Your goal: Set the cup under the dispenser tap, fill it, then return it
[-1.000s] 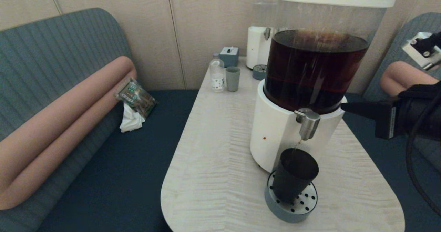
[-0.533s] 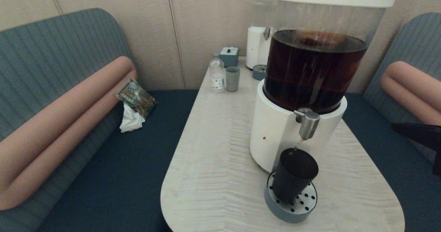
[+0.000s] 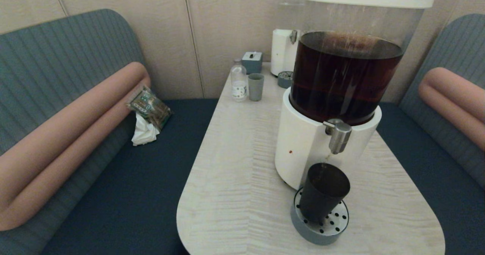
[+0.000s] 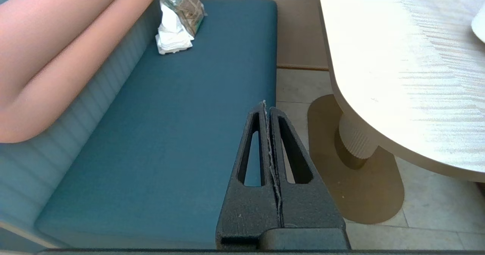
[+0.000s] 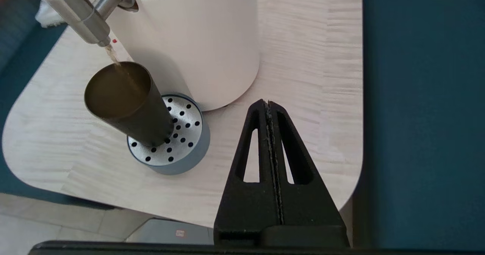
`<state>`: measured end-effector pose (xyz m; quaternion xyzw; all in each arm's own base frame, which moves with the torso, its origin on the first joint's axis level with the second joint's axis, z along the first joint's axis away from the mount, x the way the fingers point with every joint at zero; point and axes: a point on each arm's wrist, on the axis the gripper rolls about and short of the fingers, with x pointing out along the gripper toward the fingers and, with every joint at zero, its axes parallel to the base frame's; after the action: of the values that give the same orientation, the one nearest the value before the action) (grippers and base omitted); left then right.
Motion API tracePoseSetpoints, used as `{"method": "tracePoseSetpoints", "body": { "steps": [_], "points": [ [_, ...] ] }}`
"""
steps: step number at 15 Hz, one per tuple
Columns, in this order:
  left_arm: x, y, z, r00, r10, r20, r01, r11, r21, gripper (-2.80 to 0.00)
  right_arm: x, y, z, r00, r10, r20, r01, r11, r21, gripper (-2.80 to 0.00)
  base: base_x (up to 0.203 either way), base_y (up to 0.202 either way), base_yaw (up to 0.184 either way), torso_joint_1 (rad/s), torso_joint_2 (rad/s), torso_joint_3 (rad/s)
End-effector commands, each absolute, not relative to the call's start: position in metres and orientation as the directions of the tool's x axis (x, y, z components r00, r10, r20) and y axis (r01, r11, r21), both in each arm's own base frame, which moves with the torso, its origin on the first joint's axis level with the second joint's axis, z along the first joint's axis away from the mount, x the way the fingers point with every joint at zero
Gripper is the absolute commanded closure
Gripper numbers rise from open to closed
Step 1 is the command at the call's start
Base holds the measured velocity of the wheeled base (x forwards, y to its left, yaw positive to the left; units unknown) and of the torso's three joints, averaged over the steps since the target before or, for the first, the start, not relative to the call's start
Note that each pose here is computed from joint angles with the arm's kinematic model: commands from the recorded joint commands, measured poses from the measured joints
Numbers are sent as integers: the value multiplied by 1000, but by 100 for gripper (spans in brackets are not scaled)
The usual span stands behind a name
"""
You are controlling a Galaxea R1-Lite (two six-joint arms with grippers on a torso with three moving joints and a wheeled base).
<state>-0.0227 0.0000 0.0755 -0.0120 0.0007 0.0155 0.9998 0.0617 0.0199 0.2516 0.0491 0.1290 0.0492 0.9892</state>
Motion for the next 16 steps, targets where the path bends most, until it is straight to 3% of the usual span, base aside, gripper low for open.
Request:
{"method": "tracePoseSetpoints", "body": {
  "steps": [1,12,16],
  "points": [
    [-23,0,75,999,32,-3,-32,999,-24,0,47,13,248,970,120,-212,-93,987,131,0,0,0,0,0,0,0],
    [-22,0,75,1000,31,-5,-31,999,-24,0,-18,-5,215,996,82,-33,-70,957,280,0,0,0,0,0,0,0],
    [-22,0,75,999,32,-5,-32,999,-24,0,-36,-7,197,999,38,-31,-26,947,319,0,0,0,0,0,0,0]
  ]
}}
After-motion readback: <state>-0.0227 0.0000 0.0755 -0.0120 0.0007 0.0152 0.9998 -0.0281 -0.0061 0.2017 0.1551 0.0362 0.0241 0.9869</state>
